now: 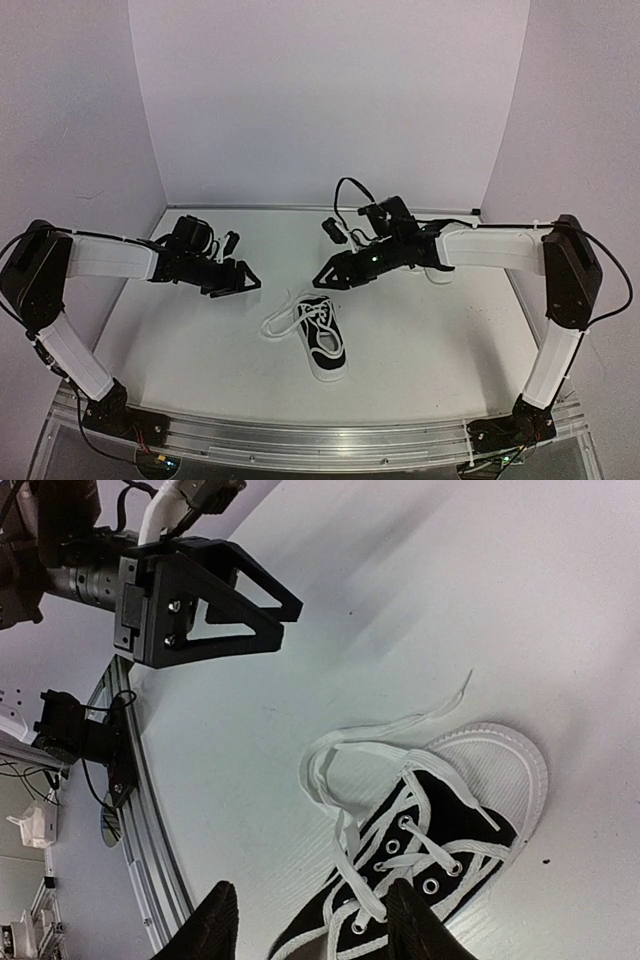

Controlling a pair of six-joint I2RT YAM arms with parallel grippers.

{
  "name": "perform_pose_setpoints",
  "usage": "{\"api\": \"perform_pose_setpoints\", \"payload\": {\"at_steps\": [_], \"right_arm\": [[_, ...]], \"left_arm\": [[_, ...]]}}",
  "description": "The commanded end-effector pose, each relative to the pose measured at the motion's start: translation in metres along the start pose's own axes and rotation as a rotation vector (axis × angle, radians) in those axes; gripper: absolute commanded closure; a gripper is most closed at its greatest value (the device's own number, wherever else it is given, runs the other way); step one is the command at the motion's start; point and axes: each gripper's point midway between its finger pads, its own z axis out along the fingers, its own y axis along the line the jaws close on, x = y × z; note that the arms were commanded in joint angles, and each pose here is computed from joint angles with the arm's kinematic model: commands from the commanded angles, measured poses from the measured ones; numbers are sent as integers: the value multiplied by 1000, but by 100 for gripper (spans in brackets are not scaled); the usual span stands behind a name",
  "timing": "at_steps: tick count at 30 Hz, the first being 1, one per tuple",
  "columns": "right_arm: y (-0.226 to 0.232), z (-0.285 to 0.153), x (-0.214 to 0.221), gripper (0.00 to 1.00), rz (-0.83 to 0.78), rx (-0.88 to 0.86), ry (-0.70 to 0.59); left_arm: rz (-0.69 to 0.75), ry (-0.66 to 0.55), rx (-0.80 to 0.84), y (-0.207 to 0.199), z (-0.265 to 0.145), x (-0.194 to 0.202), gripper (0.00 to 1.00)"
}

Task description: Tie the shoes

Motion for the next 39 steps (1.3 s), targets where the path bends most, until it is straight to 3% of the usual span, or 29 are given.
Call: {"api": "perform_pose_setpoints", "payload": {"at_steps": [1, 13, 20, 31, 35, 39], "right_arm": [[-15, 7, 20, 46, 16, 45, 62], [-30, 8, 75, 33, 130, 71, 139], [-22, 11, 82, 32, 144, 33, 141], [-2, 34, 99, 33, 140, -20, 188], [4, 36, 101, 33, 144, -35, 191], [9, 38, 102, 34, 145, -48, 195]], "left_arm": [[141, 117, -97, -3, 20, 16, 35], [274, 172, -196, -10, 71, -8, 47], [299, 206, -178, -18, 92, -7, 49], [338, 269, -298, 1, 113, 4, 56], [331, 266, -353, 10, 108, 5, 64], [322, 259, -393, 14, 96, 5, 80]]}}
